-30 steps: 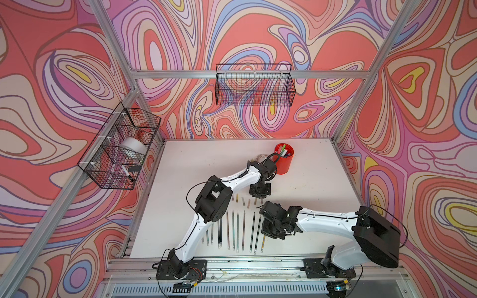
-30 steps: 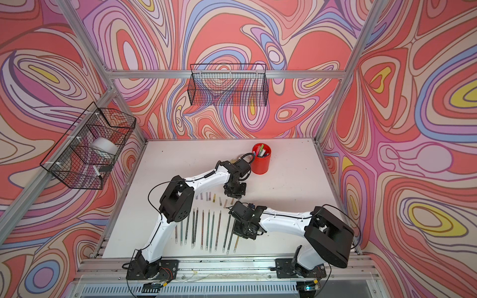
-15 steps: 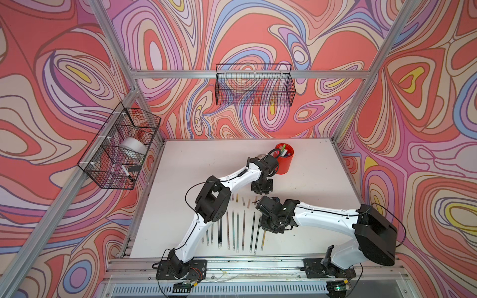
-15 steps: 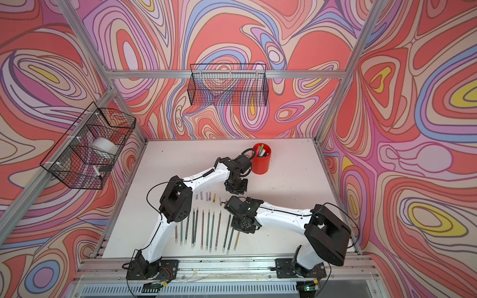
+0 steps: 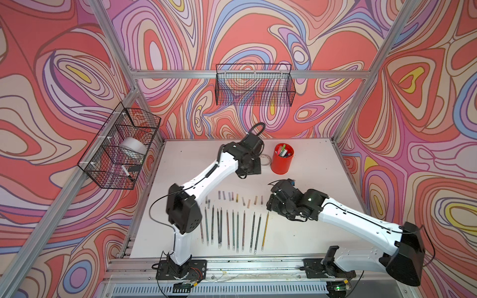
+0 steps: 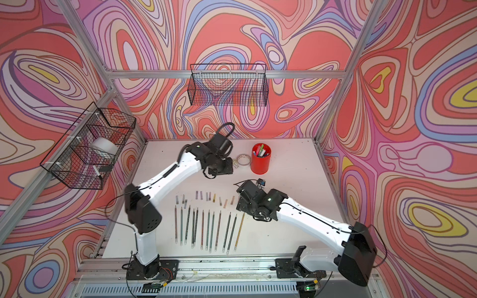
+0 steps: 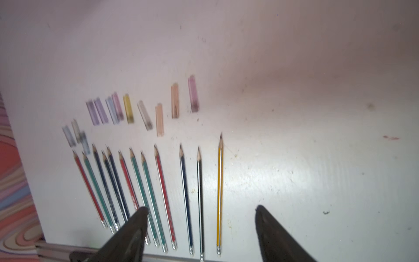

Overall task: Remove the protective cover of the pencils
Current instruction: Reset both arms

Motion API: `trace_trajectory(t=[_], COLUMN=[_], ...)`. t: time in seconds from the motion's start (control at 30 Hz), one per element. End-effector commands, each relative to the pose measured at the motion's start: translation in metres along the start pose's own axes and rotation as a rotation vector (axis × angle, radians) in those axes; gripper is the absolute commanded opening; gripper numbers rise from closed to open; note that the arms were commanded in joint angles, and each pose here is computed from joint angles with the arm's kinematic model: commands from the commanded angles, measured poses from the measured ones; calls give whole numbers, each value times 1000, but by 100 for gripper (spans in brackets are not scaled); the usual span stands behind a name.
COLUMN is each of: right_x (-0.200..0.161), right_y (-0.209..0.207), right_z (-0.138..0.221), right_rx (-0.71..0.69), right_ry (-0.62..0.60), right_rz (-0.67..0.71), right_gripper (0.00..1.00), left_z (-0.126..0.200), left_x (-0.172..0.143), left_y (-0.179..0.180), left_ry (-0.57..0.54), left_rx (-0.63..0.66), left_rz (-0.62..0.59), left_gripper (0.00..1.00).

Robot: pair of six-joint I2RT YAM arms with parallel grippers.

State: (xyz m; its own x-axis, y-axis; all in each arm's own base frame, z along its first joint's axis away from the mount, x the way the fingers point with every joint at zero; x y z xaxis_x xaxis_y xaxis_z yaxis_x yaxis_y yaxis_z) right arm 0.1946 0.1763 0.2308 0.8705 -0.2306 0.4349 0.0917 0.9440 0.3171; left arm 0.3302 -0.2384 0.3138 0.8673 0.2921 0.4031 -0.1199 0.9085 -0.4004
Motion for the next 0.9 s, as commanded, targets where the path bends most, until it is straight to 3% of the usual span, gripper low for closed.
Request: trace_trajectory(t=[0.0, 0.13, 0.2, 0.27, 0.33, 0.4, 0.47, 0.53, 0.6, 0.73, 0.83, 0.87], right_x=[32, 63, 71, 72, 74, 81, 88, 96, 104, 101, 100, 101], right_y=[-23, -30, -38, -48, -60, -82, -111, -127, -133, -164, -175, -173], right_z=[23, 41, 34, 20, 0, -24, -46, -54, -57, -73, -85, -87], right_rx=[-127, -277, -397, -510, -556, -519, -546, -617, -653, -693, -709, -636], right_ry=[-211, -483, -623, -753, -832, -812, -751, -704, -708, -735, -771, -794], right_rz=[22, 133, 188, 238, 290, 280, 225, 202, 230, 209, 267, 292], right_gripper=[91, 94, 91, 96, 98, 98, 98, 98, 98, 98, 98, 98], left_z=[44, 62, 61, 52, 43, 33, 29, 31, 26, 0, -21, -29], left_x=[18, 23, 17, 6, -5, -17, -25, -29, -28, -35, -34, -35], left_y=[51, 137, 182, 212, 229, 243, 262, 281, 291, 316, 319, 320], left_ry=[-209, -387, -488, -598, -688, -754, -813, -835, -844, -869, -887, -898], left_rx=[82, 272, 440, 573, 599, 574, 588, 593, 545, 589, 541, 517], left_rz=[105, 192, 212, 151, 63, 4, 40, 152, 171, 227, 178, 149], left_gripper=[75, 83, 79, 76, 81, 90, 99, 100, 100, 100, 100, 100])
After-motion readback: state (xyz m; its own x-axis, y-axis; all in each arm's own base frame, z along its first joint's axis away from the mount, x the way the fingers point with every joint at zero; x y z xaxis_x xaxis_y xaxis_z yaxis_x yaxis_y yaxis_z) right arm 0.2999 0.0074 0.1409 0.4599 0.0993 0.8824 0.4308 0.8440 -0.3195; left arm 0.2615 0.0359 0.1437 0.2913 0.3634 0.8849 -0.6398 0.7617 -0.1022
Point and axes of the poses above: each gripper's point midway between its finger pads, its own z axis back along the fingers, its own y axis along the line the jaws close on, x = y × z, the point moved 8 cm from there along z, back along the fingers, and after that the axes turned 9 degrees about z, right-handed, at the moved point
